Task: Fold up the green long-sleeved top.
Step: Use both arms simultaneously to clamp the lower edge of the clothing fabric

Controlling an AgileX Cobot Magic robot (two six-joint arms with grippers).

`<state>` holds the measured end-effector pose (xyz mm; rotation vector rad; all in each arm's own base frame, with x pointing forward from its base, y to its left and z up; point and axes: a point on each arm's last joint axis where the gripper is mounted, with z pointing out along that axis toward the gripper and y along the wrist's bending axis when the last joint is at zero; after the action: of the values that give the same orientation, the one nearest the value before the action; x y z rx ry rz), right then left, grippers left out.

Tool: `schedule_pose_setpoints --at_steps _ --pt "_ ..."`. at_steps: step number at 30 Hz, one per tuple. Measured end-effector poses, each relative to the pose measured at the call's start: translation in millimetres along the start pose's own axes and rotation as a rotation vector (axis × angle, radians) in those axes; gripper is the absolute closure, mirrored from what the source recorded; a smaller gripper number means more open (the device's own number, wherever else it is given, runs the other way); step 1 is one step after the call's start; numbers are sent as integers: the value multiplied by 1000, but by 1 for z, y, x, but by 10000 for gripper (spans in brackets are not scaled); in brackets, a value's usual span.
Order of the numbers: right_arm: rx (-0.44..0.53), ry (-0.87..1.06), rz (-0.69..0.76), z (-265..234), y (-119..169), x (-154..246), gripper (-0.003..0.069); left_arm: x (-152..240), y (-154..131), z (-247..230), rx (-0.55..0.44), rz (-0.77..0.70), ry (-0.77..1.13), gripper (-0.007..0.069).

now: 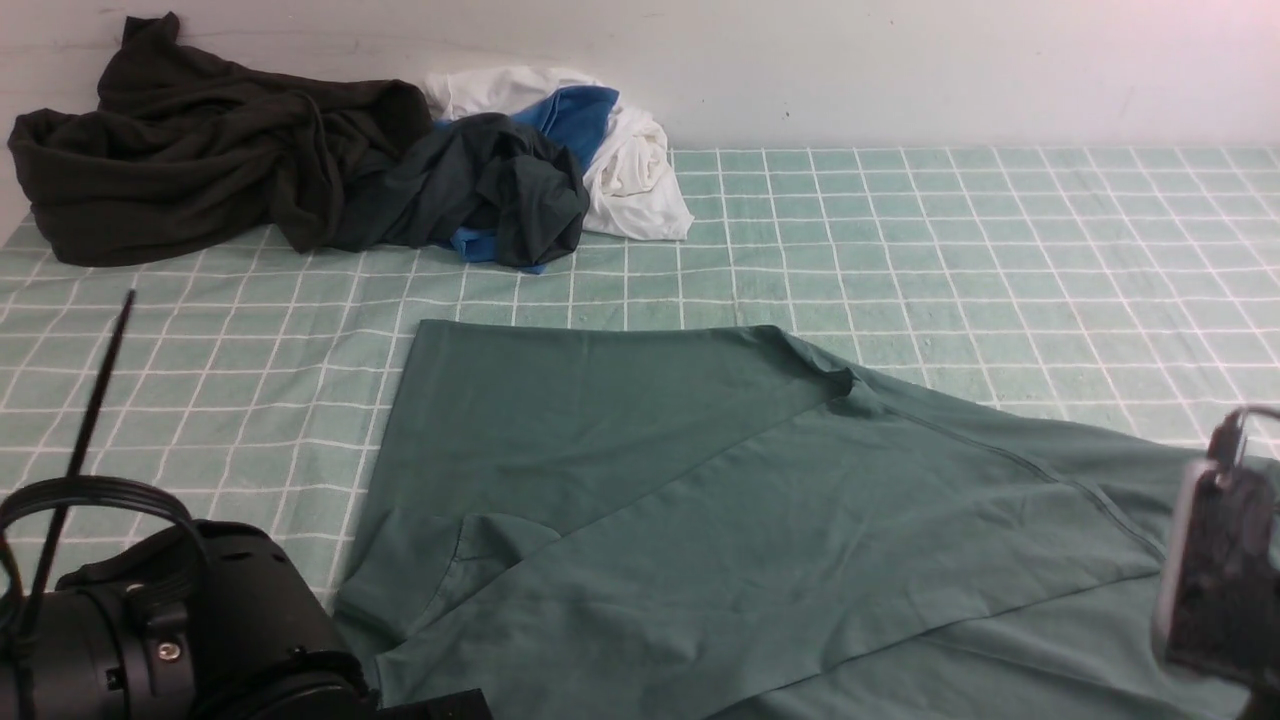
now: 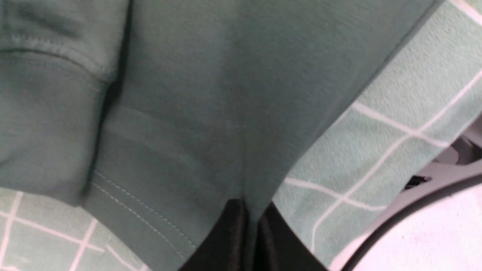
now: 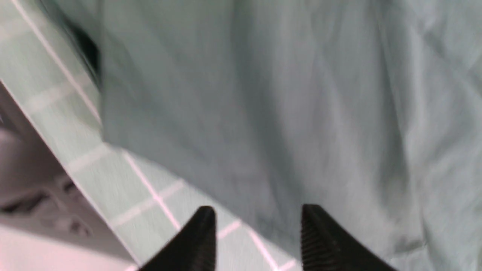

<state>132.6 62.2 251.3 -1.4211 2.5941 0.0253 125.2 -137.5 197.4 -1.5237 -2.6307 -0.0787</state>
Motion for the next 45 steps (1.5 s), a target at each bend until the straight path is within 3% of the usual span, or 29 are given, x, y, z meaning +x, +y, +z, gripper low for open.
schedule_pose_setpoints --at_steps 3,5,14,23,35,41,45 --pt "27 113 -48 33 1 18 195 2 0 -1 2 12 6 620" --pt "59 135 -81 44 1 25 165 2 0 -1 2 14 6 620" --pt "136 136 -229 73 -1 34 146 0 0 -1 -2 16 -14 620" --pt "171 65 -332 89 -6 25 201 -2 1 -1 -13 20 -33 620" --pt "133 72 -317 90 -2 26 370 -2 1 -1 -13 20 -34 620" --pt "81 54 -326 91 4 27 374 -2 1 -1 -13 21 -34 620" --pt "49 41 -380 93 8 28 326 -2 1 -1 -13 21 -35 620"
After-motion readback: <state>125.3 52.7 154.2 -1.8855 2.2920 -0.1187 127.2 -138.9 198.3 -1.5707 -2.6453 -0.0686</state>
